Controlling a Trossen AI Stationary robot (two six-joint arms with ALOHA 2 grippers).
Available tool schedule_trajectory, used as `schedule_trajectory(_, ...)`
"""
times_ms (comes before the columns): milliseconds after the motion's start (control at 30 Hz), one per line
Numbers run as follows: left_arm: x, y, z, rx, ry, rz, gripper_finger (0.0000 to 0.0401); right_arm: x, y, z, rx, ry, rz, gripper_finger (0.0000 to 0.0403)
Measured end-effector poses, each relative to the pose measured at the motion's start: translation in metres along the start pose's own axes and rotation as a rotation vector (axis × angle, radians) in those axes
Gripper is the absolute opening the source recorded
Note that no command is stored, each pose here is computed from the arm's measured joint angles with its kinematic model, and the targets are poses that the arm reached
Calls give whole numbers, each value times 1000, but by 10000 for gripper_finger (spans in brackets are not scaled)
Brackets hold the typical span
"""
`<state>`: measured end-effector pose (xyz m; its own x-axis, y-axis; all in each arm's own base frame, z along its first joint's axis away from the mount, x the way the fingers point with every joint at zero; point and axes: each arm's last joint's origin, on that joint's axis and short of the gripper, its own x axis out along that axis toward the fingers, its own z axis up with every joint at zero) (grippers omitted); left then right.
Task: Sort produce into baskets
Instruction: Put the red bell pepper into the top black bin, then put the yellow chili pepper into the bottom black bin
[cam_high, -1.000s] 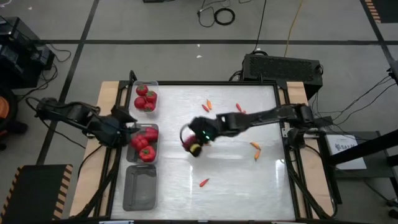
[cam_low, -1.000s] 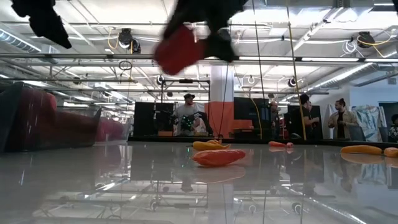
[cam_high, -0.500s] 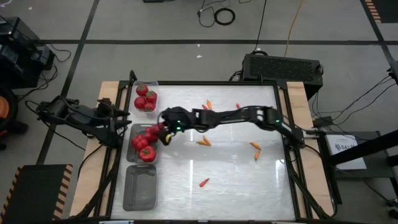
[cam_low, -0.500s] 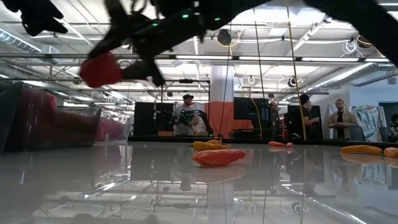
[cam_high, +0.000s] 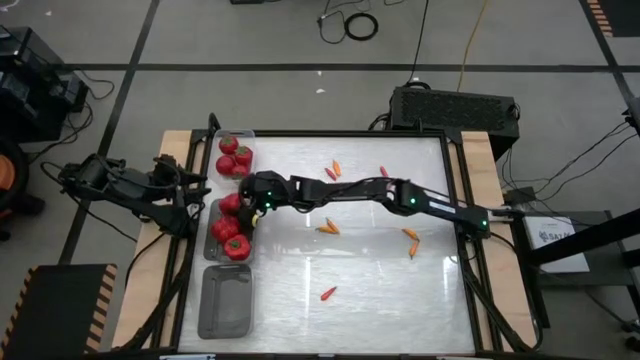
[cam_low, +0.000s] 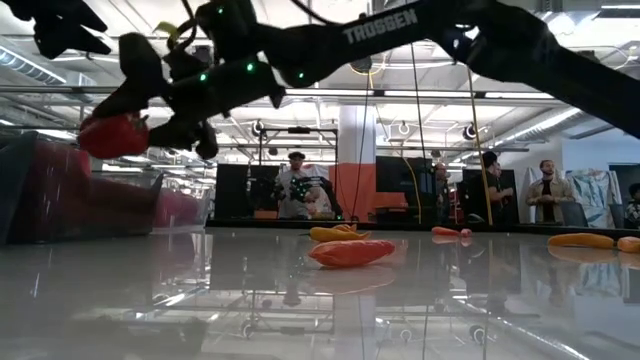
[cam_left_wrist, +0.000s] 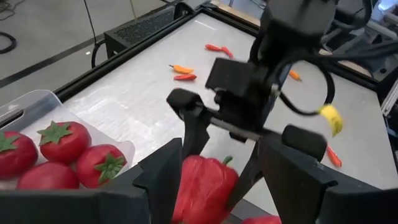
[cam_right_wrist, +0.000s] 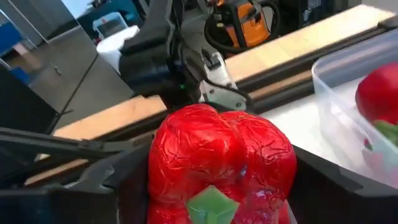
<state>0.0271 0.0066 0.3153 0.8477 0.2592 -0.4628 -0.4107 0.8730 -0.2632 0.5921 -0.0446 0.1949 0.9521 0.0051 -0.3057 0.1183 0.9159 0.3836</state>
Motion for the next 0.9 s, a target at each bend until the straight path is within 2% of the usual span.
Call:
schedule_trajectory(367,0,0,0,-30,-8,14,216,13,-7,-20,-10,-8,7,291)
schedule_trajectory(700,0,1,0,-30,-10,17,216,13,-9,-20,-27,-1,2,349)
schedule_trajectory(900,0,1,-1,-20,1,25,216,10,-14,-15,5,16,-16,356)
